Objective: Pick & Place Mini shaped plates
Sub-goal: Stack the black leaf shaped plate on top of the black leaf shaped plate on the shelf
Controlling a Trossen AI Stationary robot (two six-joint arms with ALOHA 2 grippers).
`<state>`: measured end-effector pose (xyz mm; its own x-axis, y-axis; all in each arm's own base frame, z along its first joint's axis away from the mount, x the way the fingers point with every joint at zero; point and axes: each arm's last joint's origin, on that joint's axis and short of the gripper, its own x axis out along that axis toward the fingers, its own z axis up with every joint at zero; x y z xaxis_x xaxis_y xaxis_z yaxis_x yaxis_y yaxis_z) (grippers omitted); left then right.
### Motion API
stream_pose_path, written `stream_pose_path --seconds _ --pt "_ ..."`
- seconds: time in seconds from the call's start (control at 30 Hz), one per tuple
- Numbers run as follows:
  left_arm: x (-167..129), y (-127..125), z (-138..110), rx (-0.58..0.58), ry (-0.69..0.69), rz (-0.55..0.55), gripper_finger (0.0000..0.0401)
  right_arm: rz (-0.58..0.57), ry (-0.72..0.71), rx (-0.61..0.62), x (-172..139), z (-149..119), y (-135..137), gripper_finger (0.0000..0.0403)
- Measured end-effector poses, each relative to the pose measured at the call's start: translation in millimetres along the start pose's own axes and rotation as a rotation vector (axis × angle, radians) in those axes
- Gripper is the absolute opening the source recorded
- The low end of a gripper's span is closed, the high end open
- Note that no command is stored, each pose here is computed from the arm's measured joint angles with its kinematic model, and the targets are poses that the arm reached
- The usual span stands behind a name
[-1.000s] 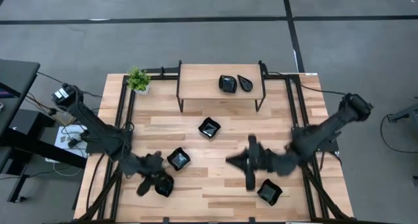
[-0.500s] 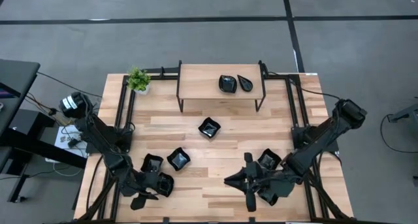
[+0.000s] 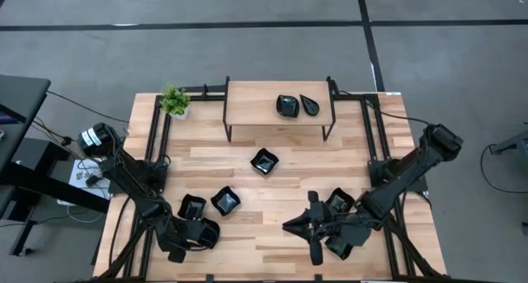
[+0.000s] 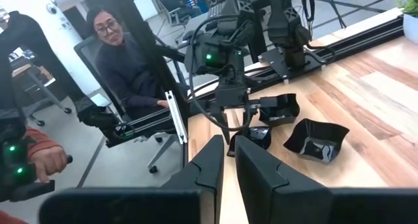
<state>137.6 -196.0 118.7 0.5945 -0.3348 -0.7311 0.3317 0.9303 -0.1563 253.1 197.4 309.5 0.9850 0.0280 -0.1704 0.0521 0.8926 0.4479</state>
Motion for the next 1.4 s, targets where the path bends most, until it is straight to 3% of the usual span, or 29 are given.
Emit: stream_pose_path --seconds 0.77,1.4 --pt "-0.1 1.7 -2.9 0.313 0.037 0.0 0.0153 -0.002 -0.002 0.003 0.1 0.4 -0.2 0.0036" --pt "7.2 2.9 -6.1 0.317 0.037 0.039 0.0153 -0.004 0.0 0.007 0.1 0.2 -0.4 0.0036"
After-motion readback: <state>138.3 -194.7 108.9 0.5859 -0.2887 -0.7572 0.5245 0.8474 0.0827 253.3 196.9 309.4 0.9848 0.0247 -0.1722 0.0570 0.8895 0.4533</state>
